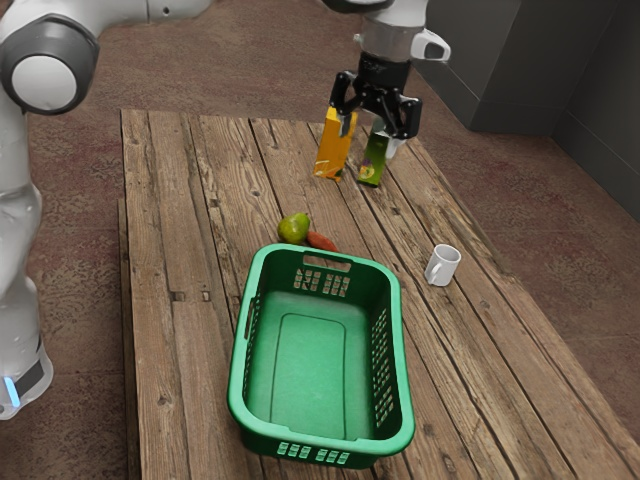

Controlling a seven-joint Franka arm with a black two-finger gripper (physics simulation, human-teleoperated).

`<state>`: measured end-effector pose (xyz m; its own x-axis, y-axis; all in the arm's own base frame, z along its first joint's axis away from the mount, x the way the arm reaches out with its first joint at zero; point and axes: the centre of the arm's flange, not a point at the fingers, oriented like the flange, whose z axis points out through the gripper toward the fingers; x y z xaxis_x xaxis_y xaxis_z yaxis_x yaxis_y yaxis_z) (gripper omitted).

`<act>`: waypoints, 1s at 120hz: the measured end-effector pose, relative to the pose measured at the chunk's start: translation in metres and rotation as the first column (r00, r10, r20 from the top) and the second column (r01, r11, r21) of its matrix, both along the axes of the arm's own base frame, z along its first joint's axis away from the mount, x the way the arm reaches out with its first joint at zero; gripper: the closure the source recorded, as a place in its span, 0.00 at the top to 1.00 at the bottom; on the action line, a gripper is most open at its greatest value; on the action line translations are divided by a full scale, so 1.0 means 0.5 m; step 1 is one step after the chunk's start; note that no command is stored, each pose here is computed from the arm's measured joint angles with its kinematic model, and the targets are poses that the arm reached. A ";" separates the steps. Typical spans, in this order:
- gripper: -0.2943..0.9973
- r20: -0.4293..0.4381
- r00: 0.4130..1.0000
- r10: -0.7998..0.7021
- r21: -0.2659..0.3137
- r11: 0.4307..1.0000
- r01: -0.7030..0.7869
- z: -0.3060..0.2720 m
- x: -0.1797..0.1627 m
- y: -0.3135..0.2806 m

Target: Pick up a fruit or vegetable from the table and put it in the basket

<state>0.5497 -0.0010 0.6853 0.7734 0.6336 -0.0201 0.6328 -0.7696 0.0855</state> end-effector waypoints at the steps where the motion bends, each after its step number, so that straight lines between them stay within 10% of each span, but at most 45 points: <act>1: 0.77 -0.004 1.000 0.025 -0.002 1.000 -0.025 0.000 -0.001 0.001; 33: 0.77 -0.035 0.859 0.511 -0.028 0.859 -0.512 0.070 -0.069 0.054; 61: 0.77 -0.145 0.895 0.422 0.101 0.906 -0.411 -0.114 0.049 0.164; 120: 0.77 -0.135 0.963 0.233 -0.066 0.968 -0.243 -0.330 0.067 0.288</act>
